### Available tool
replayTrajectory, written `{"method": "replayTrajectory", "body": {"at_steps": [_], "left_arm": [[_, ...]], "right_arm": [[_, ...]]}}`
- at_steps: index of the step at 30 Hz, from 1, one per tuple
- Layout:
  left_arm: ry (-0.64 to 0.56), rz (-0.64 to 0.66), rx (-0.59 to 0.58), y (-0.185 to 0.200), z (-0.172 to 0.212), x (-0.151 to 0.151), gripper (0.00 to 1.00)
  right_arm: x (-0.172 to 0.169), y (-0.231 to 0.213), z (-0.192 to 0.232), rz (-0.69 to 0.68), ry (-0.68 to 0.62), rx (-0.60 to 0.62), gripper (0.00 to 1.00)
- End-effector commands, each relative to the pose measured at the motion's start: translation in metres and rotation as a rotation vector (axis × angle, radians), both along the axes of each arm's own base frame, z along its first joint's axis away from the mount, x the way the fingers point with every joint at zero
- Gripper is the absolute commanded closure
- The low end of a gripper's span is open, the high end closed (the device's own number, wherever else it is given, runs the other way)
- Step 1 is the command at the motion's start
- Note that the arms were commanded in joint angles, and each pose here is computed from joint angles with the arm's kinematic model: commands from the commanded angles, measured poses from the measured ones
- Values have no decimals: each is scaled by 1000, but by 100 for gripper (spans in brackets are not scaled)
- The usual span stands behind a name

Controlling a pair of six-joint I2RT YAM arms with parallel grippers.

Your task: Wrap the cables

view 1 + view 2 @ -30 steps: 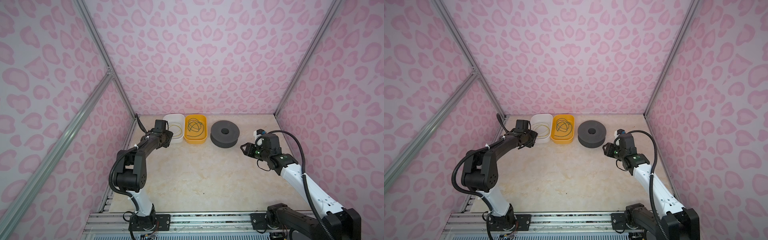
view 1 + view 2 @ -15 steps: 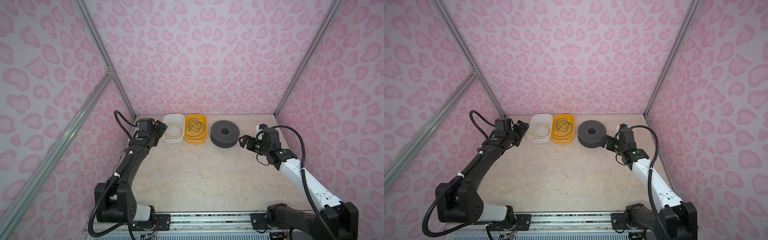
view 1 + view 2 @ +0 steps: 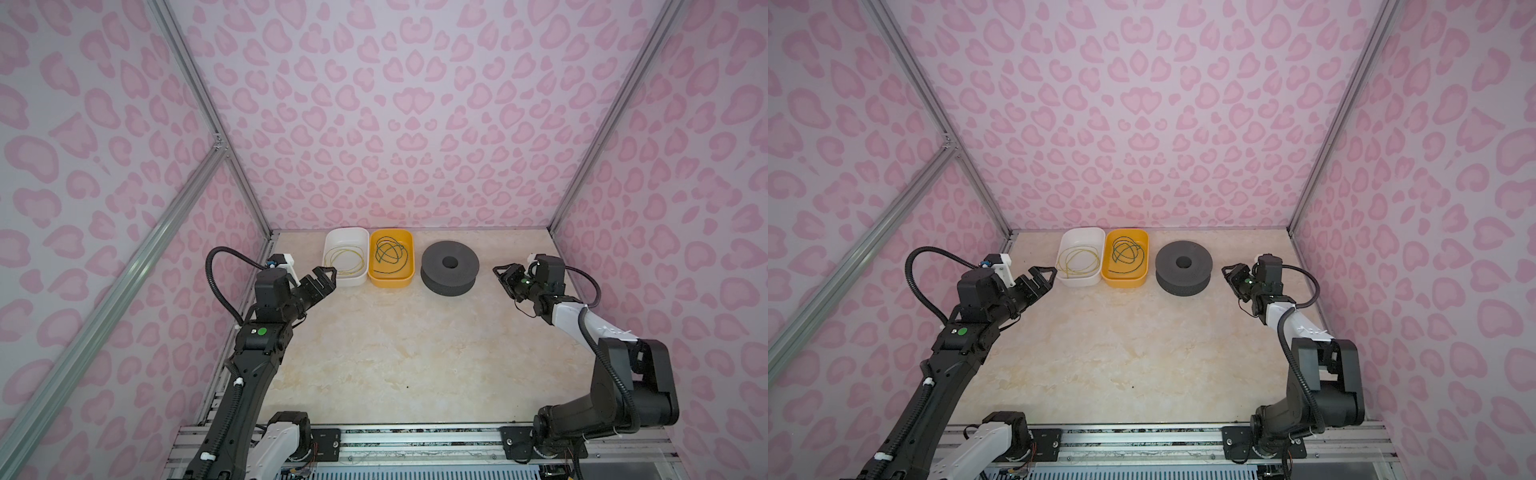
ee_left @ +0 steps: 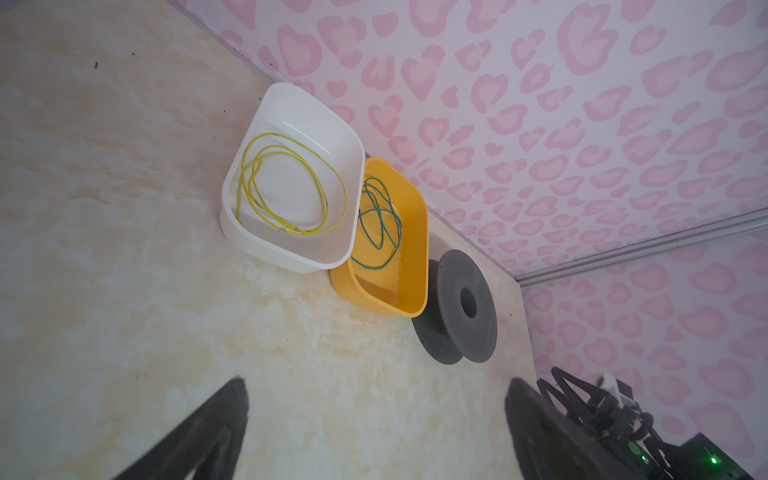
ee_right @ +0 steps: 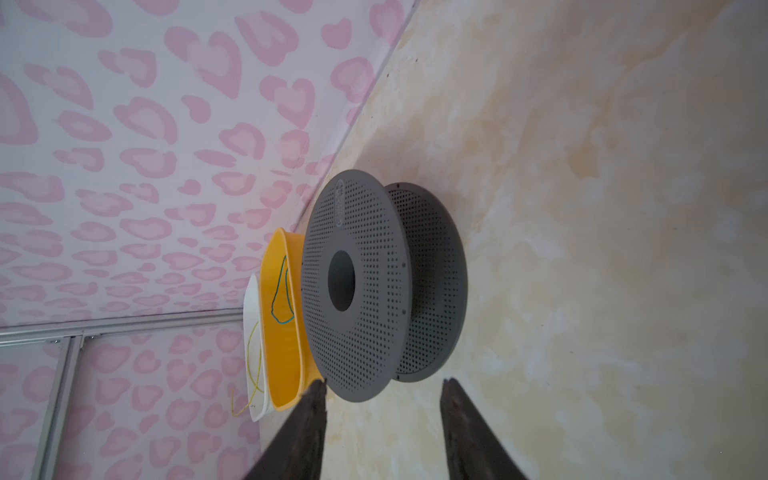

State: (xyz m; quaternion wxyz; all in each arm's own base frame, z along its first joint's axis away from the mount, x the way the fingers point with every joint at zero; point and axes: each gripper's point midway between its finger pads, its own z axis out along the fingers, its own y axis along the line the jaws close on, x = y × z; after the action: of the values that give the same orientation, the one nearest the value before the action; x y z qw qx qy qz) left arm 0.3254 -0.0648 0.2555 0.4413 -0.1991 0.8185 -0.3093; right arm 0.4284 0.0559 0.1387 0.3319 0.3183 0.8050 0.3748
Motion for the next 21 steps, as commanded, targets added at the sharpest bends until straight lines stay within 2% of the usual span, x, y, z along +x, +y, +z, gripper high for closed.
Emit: {"method": "replayTrajectory", "body": {"at_steps": [1,5,7,10,14,17,21], "left_arm": [[-100,-61,-10,-9,18,3,2],[27,-1,-56,-3,-12,7,4],[72,-84,-102,-16,-25,11,1],[60,-203,-178,-37,-31,18,2],[17,-231,-206,-45,-27,25,2],[33,-271,-224,-56,-26,30,2],[50,-317,-267,-68,-27,37,1]], "right_arm": [[7,9,-1,36,-37,53,51],[14,20,1,69,-99,111,42],[16,24,-2,75,-125,152,42],[19,33,-14,106,-122,171,40],[21,38,-26,101,-136,238,40],[27,43,-32,113,-142,265,42],[39,52,-31,140,-184,319,52]]}}
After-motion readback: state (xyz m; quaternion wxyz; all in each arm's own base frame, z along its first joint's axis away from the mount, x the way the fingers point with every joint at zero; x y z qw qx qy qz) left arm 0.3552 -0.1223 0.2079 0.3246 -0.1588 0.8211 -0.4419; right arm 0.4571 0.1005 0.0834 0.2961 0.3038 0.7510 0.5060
